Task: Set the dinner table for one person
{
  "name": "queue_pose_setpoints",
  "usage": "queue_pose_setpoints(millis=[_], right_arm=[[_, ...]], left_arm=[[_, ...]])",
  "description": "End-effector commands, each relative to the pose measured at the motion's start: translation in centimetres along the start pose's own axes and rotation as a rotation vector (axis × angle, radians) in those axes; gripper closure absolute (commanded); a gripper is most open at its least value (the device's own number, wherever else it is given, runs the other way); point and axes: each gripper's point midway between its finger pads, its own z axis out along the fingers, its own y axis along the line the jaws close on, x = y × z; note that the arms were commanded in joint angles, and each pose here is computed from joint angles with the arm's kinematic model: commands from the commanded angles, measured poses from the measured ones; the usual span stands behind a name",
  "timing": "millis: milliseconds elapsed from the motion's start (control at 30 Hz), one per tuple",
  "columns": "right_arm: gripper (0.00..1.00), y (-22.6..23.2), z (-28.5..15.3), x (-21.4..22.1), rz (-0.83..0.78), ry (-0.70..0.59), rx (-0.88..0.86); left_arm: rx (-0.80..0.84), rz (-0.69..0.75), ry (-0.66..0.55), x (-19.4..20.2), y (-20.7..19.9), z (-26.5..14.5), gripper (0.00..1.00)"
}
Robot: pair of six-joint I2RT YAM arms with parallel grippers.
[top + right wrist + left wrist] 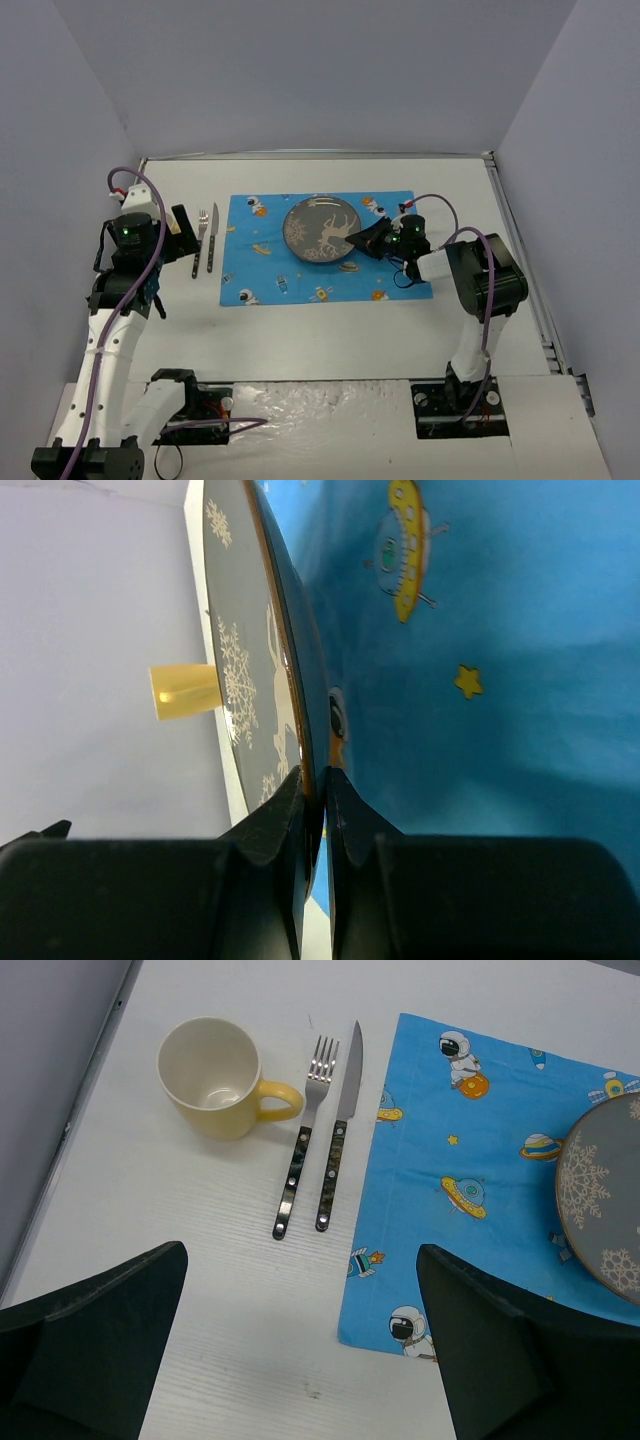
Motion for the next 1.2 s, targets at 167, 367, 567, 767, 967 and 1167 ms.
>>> queue_pose_setpoints(millis=[167,367,567,767,967,1167], right_arm=[[1.00,4.5,-0.2,-0.3,-0.095,-0.020,-0.225],[1.00,1.8,0.2,0.5,-0.089,-0.004,-0.167],[0.58,-0.8,-0.2,1.0,-0.071,-0.006,-0.105],[0.32,-2.2,-0.8,0.6,-0.122,-0.005,-0.027],[0.16,-4.2,-2.1,-0.6,-0.237,-0.010,0.176],[0.10,-4.6,-4.6,-2.7,-0.364,-0.057,0.367]], left_arm=[[0.009,-0.025,-0.069,-1.8,-0.2,0.0,0.03],[0.008,-0.024,-0.065,-1.7,-0.2,0.1,0.03],[0.006,-0.028,-0.063,-1.7,-0.1,0.2,0.03],[0.005,-0.028,-0.050,-1.5,-0.1,0.5,0.03],[0.001,-0.029,-0.041,-1.3,-0.1,0.7,0.03],[-0.012,-0.024,-0.031,-1.1,0.2,1.0,0.03]])
